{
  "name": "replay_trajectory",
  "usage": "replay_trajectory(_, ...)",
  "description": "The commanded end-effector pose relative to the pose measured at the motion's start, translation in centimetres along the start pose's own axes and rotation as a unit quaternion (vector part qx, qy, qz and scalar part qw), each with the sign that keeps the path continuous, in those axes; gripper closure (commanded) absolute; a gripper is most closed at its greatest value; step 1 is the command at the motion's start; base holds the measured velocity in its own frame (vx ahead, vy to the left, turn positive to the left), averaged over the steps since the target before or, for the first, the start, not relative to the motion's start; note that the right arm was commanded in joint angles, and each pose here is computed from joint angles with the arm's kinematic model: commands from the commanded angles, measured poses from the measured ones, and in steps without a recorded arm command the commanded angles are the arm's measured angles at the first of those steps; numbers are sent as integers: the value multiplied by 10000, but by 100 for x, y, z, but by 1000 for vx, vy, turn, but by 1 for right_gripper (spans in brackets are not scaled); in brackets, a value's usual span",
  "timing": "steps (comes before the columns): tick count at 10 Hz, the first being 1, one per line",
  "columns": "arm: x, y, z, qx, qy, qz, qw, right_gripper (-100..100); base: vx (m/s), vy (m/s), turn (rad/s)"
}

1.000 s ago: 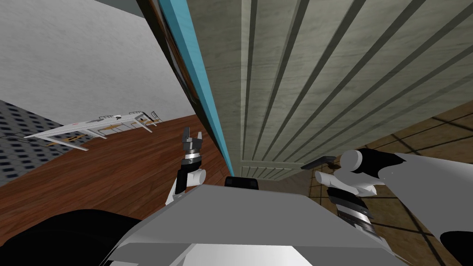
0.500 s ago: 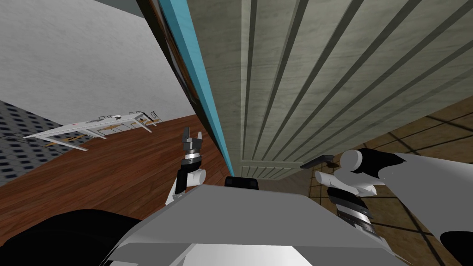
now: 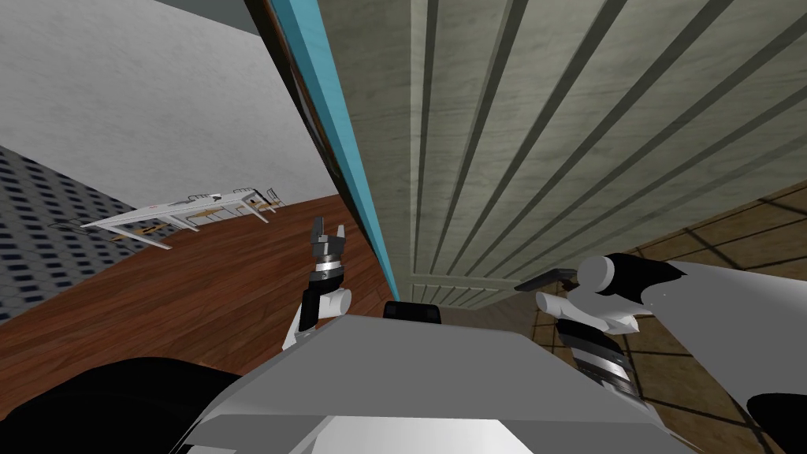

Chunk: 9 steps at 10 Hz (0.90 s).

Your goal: Push the door open

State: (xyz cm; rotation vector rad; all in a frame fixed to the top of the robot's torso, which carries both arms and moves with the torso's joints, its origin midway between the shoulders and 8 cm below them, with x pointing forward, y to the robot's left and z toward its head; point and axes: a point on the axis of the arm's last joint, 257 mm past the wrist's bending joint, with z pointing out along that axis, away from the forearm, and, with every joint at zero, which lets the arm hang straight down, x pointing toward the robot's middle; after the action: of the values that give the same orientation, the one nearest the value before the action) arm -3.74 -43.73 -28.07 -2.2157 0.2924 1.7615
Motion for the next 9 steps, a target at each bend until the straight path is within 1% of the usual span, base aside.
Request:
replay_trajectory(1,0,-2,0,-1,-4,5,10000,-100,7,-21,52)
replay_trajectory(9,0,-2,0,-1,-4,5,10000,-100,0,0,-3)
